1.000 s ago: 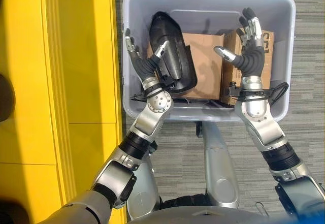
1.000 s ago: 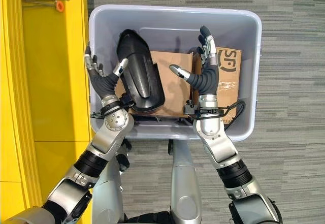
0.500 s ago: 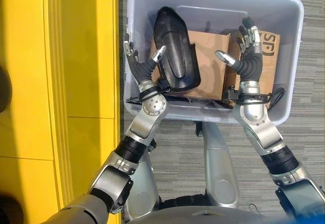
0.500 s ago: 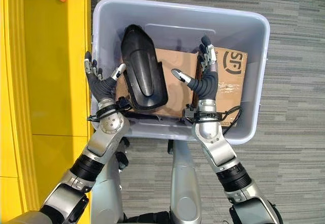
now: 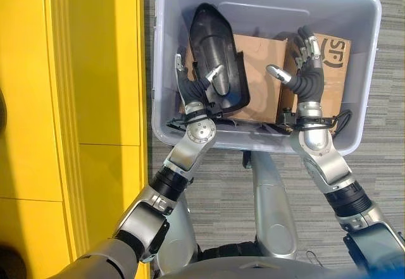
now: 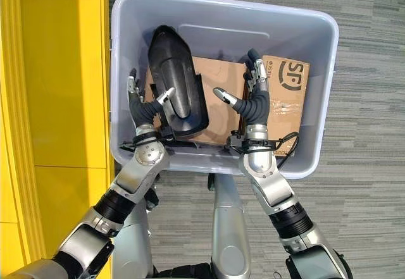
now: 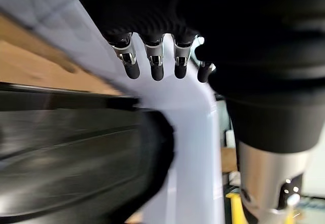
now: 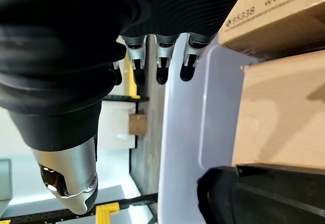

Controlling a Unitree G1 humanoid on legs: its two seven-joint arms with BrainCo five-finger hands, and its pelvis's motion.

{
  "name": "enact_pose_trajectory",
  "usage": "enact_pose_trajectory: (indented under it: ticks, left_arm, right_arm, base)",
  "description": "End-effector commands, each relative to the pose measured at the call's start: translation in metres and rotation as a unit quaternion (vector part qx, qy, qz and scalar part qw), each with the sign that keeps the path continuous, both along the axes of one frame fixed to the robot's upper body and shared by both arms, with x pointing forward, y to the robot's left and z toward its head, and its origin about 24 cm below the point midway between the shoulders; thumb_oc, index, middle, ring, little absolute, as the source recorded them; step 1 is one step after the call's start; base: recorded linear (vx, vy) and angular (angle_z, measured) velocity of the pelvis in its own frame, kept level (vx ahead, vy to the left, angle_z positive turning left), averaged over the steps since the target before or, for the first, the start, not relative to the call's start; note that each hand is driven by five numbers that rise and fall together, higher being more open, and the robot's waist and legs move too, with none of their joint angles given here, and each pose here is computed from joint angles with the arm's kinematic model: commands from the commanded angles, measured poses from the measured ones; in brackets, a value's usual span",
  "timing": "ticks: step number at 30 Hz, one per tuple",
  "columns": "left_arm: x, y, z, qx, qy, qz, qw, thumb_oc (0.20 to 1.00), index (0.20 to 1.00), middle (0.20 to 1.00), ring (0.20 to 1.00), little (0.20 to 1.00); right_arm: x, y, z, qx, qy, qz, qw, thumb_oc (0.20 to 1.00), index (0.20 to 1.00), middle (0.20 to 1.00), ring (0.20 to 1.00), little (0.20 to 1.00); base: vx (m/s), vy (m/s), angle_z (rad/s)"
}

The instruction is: Move parts from the plastic box to the shelf.

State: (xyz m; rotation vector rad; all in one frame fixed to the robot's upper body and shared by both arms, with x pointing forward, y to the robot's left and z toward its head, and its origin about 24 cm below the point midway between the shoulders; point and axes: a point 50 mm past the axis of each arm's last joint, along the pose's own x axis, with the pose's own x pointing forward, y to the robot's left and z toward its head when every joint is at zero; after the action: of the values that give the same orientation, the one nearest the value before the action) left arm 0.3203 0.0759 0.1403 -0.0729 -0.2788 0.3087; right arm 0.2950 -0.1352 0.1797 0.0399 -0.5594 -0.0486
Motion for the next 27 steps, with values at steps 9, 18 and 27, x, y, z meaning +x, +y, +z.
enact_pose_trajectory:
  ticks: [9, 18, 27]
  left_arm:
    - [-0.001, 0.006, -0.029, -0.014, 0.057, 0.036, 0.998, 1.000, 1.000, 1.000, 1.000, 1.000]
    - [-0.003, 0.008, -0.043, -0.022, 0.083, 0.061, 0.994, 1.000, 1.000, 1.000, 1.000, 1.000]
    - [0.003, 0.006, -0.039, -0.003, 0.078, 0.031, 0.996, 1.000, 1.000, 1.000, 1.000, 1.000]
  right_arm:
    - [-0.004, -0.004, 0.006, 0.060, -0.017, 0.000, 0.998, 1.000, 1.000, 1.000, 1.000, 1.000]
    - [-0.002, -0.008, 0.003, 0.060, -0.012, -0.009, 0.998, 1.000, 1.000, 1.000, 1.000, 1.000]
    - [-0.002, -0.009, 0.003, 0.062, -0.008, -0.010, 0.998, 1.000, 1.000, 1.000, 1.000, 1.000]
  base:
    - [0.00, -0.012, 0.00]
    - [0.02, -0.015, 0.05]
    - [0.00, 0.000, 0.00]
